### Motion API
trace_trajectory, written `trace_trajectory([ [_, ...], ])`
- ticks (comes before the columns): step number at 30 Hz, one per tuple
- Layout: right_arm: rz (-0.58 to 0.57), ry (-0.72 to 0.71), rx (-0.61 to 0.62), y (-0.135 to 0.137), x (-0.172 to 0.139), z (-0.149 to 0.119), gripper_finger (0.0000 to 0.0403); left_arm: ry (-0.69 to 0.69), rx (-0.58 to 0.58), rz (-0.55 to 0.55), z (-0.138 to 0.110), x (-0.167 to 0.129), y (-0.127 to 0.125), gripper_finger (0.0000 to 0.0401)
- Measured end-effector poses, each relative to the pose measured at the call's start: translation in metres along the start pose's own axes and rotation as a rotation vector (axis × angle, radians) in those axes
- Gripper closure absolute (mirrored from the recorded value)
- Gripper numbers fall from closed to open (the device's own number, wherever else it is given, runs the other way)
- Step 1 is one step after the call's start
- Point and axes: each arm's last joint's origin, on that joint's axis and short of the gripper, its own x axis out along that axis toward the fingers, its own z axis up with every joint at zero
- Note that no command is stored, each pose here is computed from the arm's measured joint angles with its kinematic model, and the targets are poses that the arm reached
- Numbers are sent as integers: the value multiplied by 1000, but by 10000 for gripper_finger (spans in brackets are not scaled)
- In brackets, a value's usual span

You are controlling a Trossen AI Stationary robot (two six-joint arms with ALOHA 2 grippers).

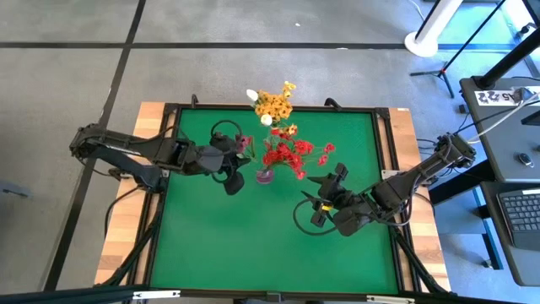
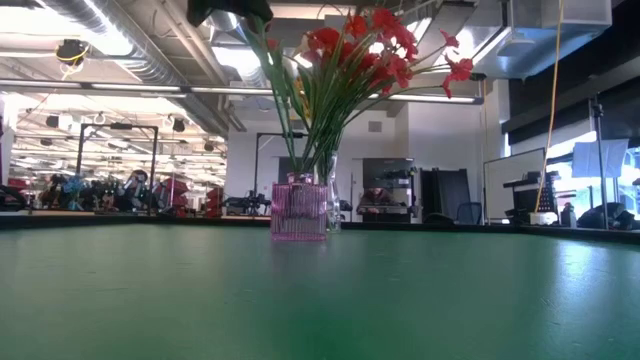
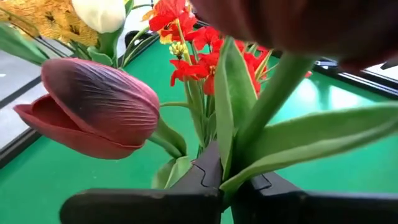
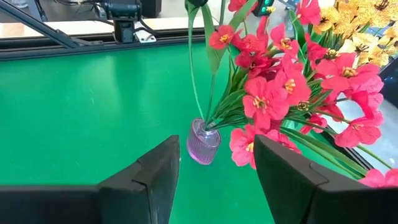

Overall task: Sort flowers into vase by color
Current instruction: Put the red tulip into the violet vase

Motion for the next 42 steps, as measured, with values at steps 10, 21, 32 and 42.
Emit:
trace_trajectory([
  [10, -18, -3, -8, -1, 0, 0, 198, 12, -20, 39, 2, 16, 7, 401],
  [21, -20, -3, -7, -1, 0, -1, 198, 100, 33, 92, -13, 57, -4, 389],
  [32, -19, -3, -3, -1, 0, -1, 198, 112, 39, 94, -17, 62, -8, 349],
  [42, -21, 1, 10, -1, 0, -1, 198, 132, 129, 80, -9, 46, -19, 216],
])
